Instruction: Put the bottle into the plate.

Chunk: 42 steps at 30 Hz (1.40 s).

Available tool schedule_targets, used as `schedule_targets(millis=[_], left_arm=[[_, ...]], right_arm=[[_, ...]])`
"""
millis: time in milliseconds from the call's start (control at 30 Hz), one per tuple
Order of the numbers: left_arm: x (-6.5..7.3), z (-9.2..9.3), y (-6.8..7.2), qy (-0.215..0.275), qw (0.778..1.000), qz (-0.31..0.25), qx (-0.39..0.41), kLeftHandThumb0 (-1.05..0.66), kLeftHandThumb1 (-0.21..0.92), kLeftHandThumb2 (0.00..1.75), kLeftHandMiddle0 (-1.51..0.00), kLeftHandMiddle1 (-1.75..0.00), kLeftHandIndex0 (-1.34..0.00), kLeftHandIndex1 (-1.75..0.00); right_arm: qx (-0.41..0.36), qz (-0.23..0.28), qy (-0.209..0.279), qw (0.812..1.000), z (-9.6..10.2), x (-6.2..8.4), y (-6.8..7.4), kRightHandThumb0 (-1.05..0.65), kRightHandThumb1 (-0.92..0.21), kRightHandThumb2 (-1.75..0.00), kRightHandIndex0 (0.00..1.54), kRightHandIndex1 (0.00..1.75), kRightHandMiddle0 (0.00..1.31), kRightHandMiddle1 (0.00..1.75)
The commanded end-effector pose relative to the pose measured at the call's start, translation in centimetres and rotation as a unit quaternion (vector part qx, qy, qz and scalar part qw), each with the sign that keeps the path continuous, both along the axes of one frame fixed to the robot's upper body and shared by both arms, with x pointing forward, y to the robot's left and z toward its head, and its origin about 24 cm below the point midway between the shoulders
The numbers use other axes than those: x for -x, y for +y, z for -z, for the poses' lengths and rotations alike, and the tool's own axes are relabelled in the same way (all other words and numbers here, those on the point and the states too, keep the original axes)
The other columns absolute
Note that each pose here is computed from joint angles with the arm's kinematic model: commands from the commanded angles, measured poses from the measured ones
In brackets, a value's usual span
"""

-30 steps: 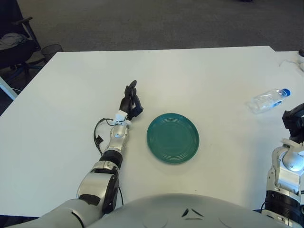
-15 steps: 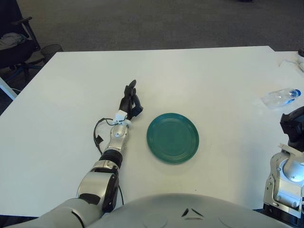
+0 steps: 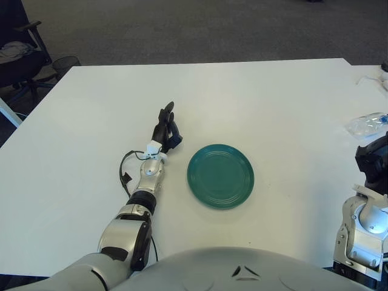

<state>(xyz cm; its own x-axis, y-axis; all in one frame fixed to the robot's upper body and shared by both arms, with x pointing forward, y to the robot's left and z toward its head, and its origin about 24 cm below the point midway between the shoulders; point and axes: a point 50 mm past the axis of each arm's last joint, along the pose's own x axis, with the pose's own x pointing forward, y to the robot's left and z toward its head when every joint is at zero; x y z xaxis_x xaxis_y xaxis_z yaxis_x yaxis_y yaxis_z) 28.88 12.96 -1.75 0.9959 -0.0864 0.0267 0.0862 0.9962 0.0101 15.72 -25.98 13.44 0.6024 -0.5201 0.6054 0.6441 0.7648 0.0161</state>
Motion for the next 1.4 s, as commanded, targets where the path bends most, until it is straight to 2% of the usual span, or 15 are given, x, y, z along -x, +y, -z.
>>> schedule_targets(millis=[0,967,1100,1300,1333,1367], left_arm=[[2.7,3.5,0.6,0.083,0.996,-0.009,-0.003,-0.88,0.92,1.10,-0.18,-0.01,0.00,-0.43],[2.8,3.6,0.6,0.081,0.997,-0.013,-0.002,-0.87,0.92,1.09,-0.20,-0.02,0.00,-0.42],[2.9,3.6,0.6,0.082,0.997,-0.017,0.002,-0.87,0.92,1.09,-0.19,-0.02,0.00,-0.42],[2.9,3.4,0.5,0.072,0.997,-0.025,0.002,-0.86,0.92,1.08,-0.20,-0.02,0.00,-0.43],[2.9,3.4,0.5,0.071,0.997,-0.025,0.001,-0.85,0.92,1.08,-0.20,-0.02,0.00,-0.43],[3.0,3.4,0.4,0.071,0.997,-0.026,0.001,-0.85,0.92,1.08,-0.20,-0.02,0.00,-0.43]], right_arm=[[0.002,-0.001,-0.007,1.000,-0.3,0.1,0.2,-0.74,-0.92,-0.85,0.17,0.05,0.00,0.55],[0.002,-0.001,-0.007,1.000,-0.2,0.0,0.3,-0.74,-0.92,-0.85,0.17,0.05,0.00,0.55],[-0.038,0.088,-0.014,0.995,0.6,1.8,-1.4,-0.69,-0.92,-0.79,0.17,0.05,0.00,0.60],[-0.057,0.130,0.004,0.990,2.4,2.2,-2.2,-0.63,-0.92,-0.76,0.17,0.05,0.00,0.63],[-0.056,0.131,0.003,0.990,2.5,2.2,-2.2,-0.63,-0.92,-0.76,0.17,0.04,0.00,0.63],[-0.058,0.142,0.001,0.988,1.6,2.4,-2.5,-0.63,-0.92,-0.76,0.17,0.04,0.00,0.63]])
